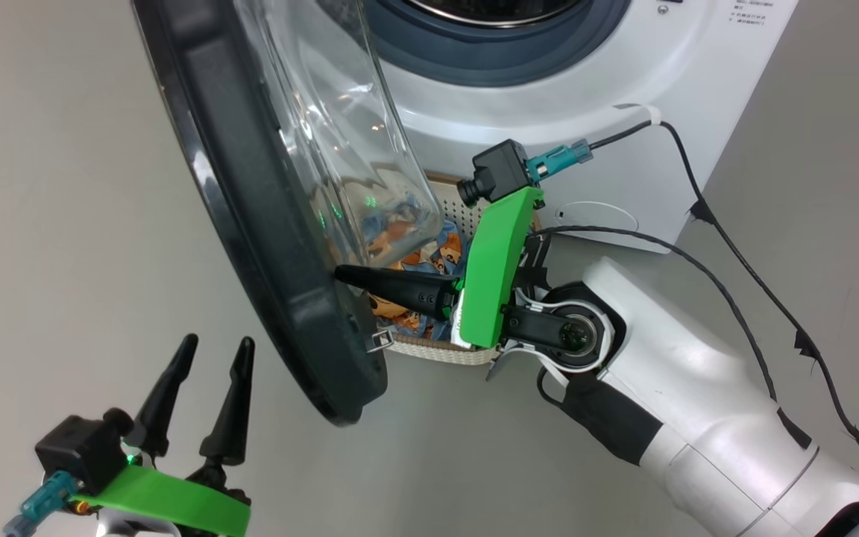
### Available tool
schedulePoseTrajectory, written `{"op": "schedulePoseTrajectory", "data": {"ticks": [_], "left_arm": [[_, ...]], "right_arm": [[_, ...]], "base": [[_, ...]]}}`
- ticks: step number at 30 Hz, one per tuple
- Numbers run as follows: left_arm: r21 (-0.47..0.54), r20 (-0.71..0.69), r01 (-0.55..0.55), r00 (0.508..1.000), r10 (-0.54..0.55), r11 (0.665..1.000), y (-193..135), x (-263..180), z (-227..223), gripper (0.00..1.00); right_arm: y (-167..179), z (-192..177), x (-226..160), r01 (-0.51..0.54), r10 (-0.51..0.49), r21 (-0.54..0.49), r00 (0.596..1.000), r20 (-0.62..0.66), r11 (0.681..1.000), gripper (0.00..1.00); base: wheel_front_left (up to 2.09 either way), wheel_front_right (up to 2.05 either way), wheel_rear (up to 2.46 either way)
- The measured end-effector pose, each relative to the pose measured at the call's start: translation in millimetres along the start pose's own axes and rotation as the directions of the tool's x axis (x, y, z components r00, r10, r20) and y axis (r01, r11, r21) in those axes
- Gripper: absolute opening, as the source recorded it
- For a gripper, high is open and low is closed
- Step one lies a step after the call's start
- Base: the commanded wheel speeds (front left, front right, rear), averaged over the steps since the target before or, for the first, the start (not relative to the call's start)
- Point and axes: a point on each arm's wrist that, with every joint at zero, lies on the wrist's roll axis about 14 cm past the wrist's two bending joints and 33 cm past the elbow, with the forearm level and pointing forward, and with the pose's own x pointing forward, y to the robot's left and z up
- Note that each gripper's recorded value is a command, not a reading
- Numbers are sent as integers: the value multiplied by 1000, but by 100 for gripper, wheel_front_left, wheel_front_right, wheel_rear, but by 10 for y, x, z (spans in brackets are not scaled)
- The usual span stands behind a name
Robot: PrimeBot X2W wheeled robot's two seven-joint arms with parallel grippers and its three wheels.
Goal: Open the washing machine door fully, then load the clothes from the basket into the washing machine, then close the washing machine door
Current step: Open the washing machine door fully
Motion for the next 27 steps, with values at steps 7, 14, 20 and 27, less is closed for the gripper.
{"op": "schedulePoseTrajectory", "data": {"ticks": [7, 14, 20, 27], "left_arm": [[-4, 9, 4, 1000, -4, 1000, -9, -4, 21, 100], [-9, 11, 25, 1000, -25, 1000, -61, -9, 23, 100], [2, 15, 55, 998, -55, 998, -103, 10, 48, 100], [-2, -3, 79, 997, -79, 997, -157, -27, -20, 100]], "right_arm": [[4, 58, -48, 21, -20, -8, 998, 56, 1000, 31], [-231, 99, -320, 109, -109, 13, 983, 146, 994, 100], [-523, 79, -685, 208, -214, 52, 949, 233, 977, 100], [-905, -50, -1252, 336, -359, 127, 867, 345, 933, 100]], "base": [[0, 0, 0], [0, 0, 0], [0, 0, 0], [0, 0, 0]]}}
